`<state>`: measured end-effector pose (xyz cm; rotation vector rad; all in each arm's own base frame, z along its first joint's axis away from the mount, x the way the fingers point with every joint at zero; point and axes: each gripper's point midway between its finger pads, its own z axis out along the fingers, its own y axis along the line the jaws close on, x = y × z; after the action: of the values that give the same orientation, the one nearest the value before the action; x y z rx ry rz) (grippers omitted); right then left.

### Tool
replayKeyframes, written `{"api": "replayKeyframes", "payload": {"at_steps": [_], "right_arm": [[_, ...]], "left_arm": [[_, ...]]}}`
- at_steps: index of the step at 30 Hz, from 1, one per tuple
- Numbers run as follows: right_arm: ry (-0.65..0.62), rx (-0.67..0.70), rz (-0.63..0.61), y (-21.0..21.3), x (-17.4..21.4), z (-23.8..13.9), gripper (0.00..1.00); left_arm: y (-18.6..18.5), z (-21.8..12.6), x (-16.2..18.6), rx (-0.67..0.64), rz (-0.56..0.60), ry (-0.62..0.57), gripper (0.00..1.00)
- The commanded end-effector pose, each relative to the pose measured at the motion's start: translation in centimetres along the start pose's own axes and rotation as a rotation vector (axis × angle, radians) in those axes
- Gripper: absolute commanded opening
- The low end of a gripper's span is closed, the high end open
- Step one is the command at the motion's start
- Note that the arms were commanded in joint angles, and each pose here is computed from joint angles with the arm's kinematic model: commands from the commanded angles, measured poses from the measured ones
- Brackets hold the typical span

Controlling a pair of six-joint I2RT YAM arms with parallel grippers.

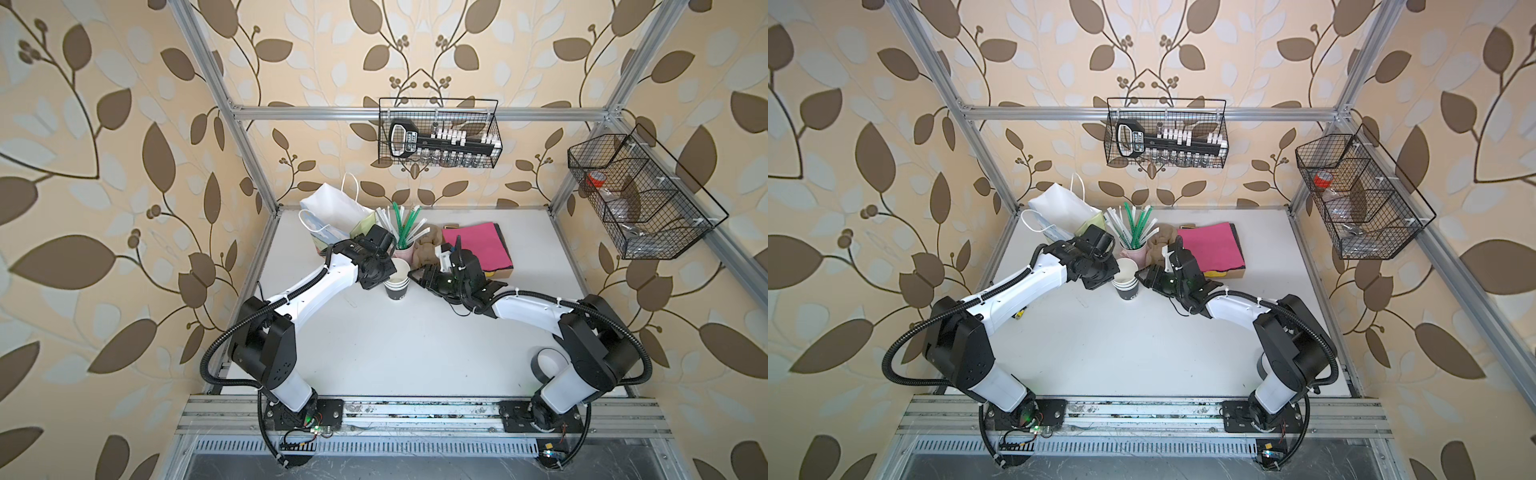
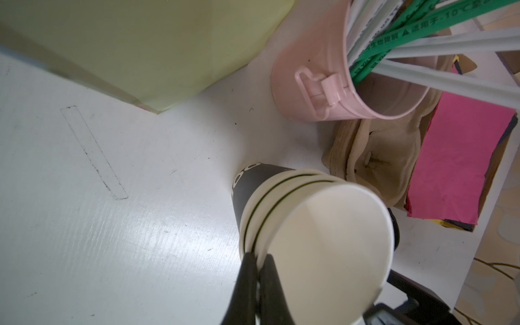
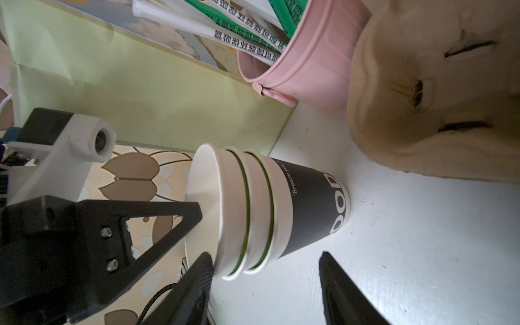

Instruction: Pack the takeout coffee

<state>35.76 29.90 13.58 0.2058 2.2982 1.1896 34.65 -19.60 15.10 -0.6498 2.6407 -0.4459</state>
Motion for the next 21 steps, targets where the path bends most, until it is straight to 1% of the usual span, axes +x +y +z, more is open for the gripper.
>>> {"api": "replayKeyframes", "payload": {"at_steps": [1, 11, 21], "right_arm": [[0.021, 0.013, 0.028, -0.6, 0.6, 0.7, 0.6], [-0.099, -0.083, 0.052, 0.5, -1.7, -2.7, 0.6], [-0.052, -0.083, 0.06, 0.3, 0.0, -0.9, 0.59]], "left_arm": [[-0.7, -0.4, -0.1, 0.017, -0.01, -0.015, 0.0], [-0.2, -0.4, -0.1, -0.007, -0.005, -0.022, 0.0], [-0.6, -0.3, -0.1, 0.005, -0.021, -0.011, 0.0]]}}
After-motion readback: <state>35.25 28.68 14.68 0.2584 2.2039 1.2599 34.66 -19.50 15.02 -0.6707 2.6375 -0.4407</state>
